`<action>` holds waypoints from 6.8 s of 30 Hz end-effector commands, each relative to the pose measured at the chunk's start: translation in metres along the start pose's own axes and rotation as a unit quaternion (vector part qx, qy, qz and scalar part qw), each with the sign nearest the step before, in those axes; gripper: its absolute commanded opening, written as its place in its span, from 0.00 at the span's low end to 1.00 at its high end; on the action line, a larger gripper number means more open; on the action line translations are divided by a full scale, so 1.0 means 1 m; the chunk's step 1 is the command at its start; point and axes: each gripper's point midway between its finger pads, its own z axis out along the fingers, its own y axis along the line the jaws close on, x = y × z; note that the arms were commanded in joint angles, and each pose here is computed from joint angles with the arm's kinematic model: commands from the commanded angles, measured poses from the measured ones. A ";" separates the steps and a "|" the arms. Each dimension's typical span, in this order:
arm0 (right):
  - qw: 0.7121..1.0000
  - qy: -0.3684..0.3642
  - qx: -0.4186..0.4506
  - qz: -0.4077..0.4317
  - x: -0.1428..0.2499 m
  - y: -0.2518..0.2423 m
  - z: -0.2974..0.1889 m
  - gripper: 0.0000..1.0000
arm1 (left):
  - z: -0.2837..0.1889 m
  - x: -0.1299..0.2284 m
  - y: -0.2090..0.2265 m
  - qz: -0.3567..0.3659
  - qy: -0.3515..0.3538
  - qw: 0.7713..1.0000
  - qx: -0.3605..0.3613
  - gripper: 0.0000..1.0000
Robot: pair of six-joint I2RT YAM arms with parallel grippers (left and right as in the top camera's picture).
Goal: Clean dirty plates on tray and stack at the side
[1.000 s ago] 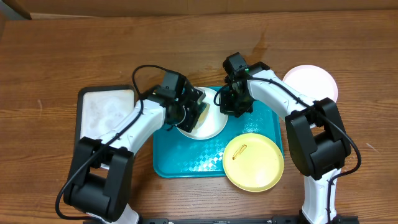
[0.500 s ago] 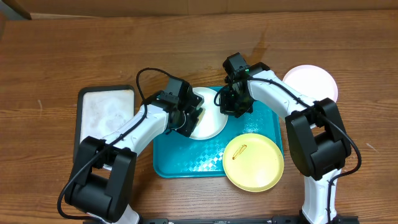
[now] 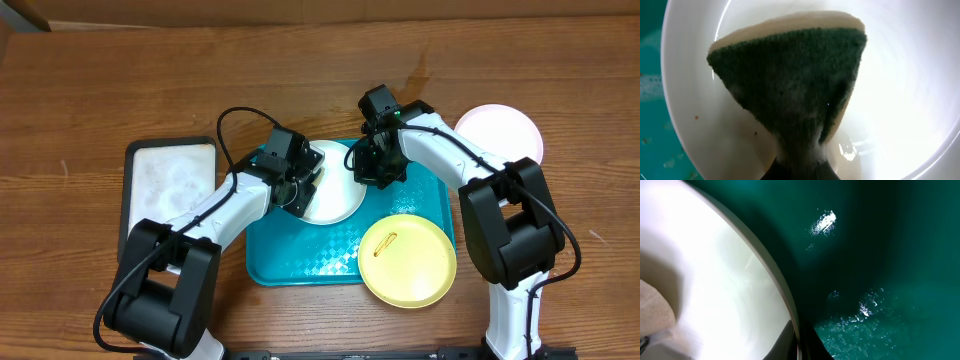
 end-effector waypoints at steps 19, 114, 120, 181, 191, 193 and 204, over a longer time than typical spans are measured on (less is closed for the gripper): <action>1.000 -0.005 0.010 0.006 0.001 -0.006 -0.001 0.04 | 0.015 -0.003 0.023 0.012 -0.032 0.997 -0.071 0.04; 0.849 -0.446 0.125 -0.255 -0.011 0.262 -0.148 0.04 | -0.320 0.157 0.250 -0.693 -0.350 0.631 -0.009 0.04; 0.790 -0.511 0.168 -0.294 -0.015 0.292 -0.145 0.04 | -0.312 0.175 0.250 -0.727 -0.319 0.607 -0.040 0.04; 0.949 -0.216 0.042 0.226 -0.109 -0.173 -0.235 0.04 | -0.272 0.089 0.211 -0.584 -0.263 0.767 -0.036 0.04; 0.917 -0.135 0.070 0.369 -0.046 -0.301 -0.213 0.04 | -0.259 0.060 0.186 -0.518 -0.247 0.819 -0.024 0.04; 0.917 -0.114 0.071 0.376 -0.036 -0.306 -0.192 0.04 | -0.257 0.060 0.185 -0.513 -0.242 0.823 -0.030 0.04; 0.932 -0.089 0.034 0.349 -0.031 -0.294 -0.169 0.44 | -0.256 0.059 0.184 -0.509 -0.240 0.826 -0.029 0.04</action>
